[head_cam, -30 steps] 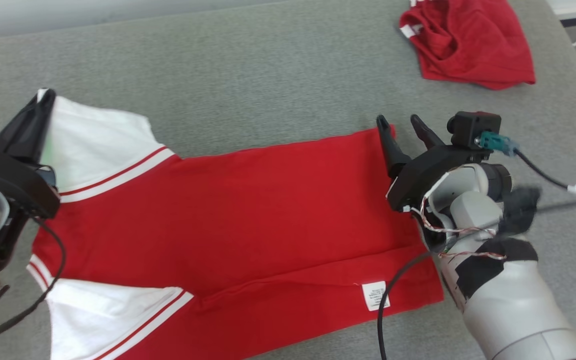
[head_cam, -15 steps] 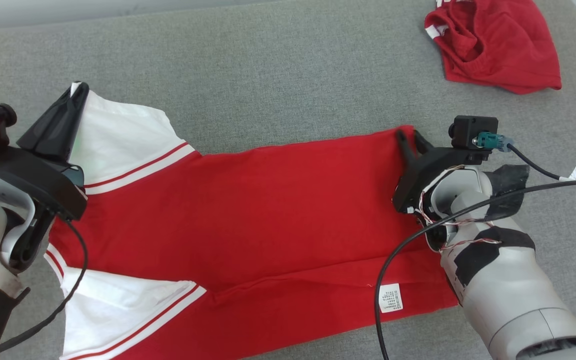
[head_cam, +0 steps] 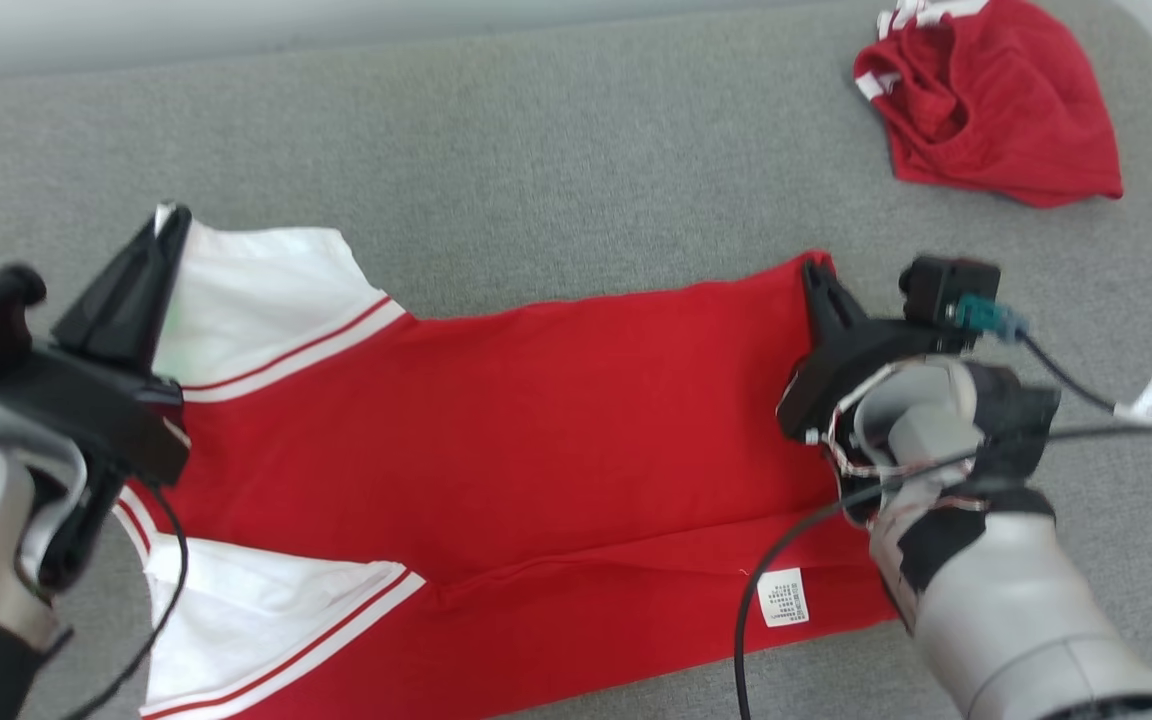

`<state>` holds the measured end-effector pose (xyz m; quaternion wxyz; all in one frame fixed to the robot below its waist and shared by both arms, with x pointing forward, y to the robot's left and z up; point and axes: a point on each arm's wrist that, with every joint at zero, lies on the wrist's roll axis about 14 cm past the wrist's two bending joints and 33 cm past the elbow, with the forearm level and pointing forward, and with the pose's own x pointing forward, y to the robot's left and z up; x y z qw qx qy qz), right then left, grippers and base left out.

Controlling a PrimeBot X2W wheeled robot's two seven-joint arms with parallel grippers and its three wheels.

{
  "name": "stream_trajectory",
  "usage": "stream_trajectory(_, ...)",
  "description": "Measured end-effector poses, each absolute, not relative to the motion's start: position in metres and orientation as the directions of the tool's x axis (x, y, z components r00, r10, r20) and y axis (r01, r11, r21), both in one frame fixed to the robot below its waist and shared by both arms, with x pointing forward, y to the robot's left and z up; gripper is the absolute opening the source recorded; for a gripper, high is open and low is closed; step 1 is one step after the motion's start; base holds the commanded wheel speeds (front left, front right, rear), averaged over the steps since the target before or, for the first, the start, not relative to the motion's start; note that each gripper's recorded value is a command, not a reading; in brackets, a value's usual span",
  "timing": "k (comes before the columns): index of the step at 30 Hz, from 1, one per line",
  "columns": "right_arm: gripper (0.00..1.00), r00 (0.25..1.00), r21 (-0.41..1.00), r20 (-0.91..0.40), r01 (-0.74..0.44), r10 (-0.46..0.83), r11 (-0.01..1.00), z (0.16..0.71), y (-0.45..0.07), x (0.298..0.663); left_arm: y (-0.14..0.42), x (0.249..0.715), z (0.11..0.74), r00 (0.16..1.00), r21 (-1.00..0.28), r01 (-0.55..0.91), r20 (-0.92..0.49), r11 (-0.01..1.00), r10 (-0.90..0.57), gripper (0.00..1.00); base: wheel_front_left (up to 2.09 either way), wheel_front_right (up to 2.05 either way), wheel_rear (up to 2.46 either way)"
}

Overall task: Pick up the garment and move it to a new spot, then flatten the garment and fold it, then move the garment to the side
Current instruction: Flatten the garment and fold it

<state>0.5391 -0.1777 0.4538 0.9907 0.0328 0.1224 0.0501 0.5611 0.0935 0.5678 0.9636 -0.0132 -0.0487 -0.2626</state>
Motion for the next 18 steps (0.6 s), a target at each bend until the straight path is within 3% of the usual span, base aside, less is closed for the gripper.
stream_trajectory(8, 0.00, 0.977, 0.189, -0.133, -0.139, 0.165, 0.972, 0.472, -0.160, 0.510, 0.099, 0.520, 0.579, 0.858, -0.024, 0.497, 0.163, 0.868, -0.487, 0.00, 0.00, 0.00, 0.00)
stream_trajectory(18, 0.00, 0.973, 0.251, -0.098, -0.180, 0.210, 0.951, 0.474, -0.170, 0.471, 0.104, 0.468, 0.563, 0.878, -0.072, 0.463, 0.170, 0.883, -0.447, 0.00, 0.00, 0.00, 0.00)
